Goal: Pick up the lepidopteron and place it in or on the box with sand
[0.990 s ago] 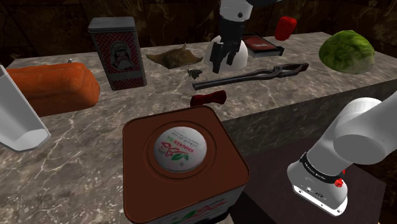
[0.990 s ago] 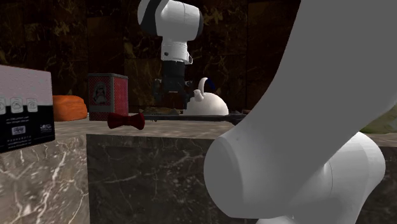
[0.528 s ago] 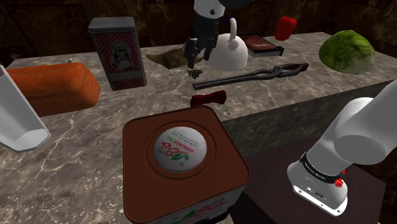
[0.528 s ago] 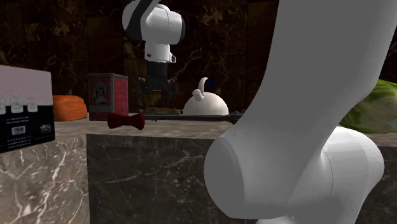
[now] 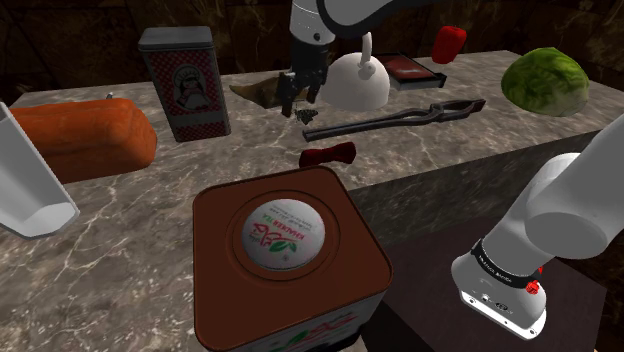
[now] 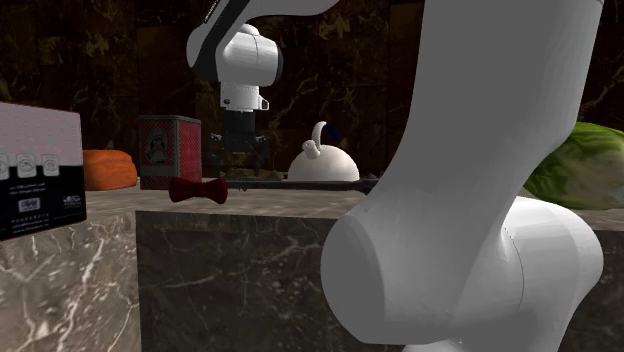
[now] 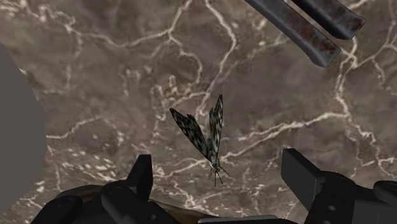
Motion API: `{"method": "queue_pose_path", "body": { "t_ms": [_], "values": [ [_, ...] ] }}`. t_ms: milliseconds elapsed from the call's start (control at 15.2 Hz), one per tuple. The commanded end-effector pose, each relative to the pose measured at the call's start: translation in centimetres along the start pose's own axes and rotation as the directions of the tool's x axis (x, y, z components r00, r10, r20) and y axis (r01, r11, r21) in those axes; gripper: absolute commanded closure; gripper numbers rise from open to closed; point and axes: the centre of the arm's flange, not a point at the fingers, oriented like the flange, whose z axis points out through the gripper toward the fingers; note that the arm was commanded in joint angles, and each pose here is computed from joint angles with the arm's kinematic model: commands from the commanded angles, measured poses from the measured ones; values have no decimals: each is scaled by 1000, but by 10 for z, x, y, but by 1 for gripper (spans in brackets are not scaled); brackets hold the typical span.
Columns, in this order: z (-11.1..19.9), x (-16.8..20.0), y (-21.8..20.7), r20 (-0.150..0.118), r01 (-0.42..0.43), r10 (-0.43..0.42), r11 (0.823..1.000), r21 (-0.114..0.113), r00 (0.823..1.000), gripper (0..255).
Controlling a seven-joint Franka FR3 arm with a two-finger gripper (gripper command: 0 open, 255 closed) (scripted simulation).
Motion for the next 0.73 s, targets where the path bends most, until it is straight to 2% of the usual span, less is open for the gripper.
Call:
{"method": "queue_pose_path", "body": {
  "t_ms": [0,462,528,660],
  "values": [
    [9,0,0,0,0,0,1000,0,1000,0],
    [8,0,0,0,0,0,1000,0,1000,0],
    [8,0,0,0,0,0,1000,0,1000,255],
    [8,0,0,0,0,0,1000,0,1000,255]
  ]
}}
